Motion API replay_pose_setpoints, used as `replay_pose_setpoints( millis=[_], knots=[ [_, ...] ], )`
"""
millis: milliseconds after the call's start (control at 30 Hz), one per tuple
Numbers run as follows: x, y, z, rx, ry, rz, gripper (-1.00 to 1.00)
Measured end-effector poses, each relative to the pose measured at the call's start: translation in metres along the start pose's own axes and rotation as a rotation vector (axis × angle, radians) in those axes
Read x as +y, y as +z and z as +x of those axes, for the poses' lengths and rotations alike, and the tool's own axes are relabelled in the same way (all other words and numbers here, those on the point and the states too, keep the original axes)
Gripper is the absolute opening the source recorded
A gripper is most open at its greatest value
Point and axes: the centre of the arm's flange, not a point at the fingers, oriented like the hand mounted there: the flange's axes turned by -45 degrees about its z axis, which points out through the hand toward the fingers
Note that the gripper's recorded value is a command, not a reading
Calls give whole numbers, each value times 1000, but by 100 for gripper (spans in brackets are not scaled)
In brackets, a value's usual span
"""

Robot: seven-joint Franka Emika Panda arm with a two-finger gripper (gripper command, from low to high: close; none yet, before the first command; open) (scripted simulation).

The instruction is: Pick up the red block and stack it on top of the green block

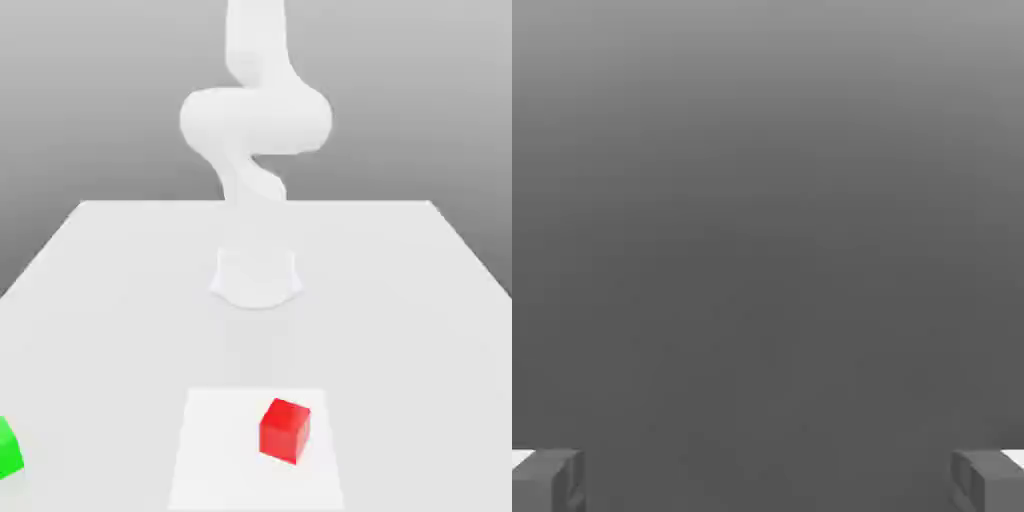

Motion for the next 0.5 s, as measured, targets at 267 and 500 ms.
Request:
replay_pose_setpoints(
  millis=[267, 500],
  knots=[
    [-10, 179, -65, -274, 146, -38, 0],
    [-15, 294, -168, -504, 266, -101, 0]
  ],
)
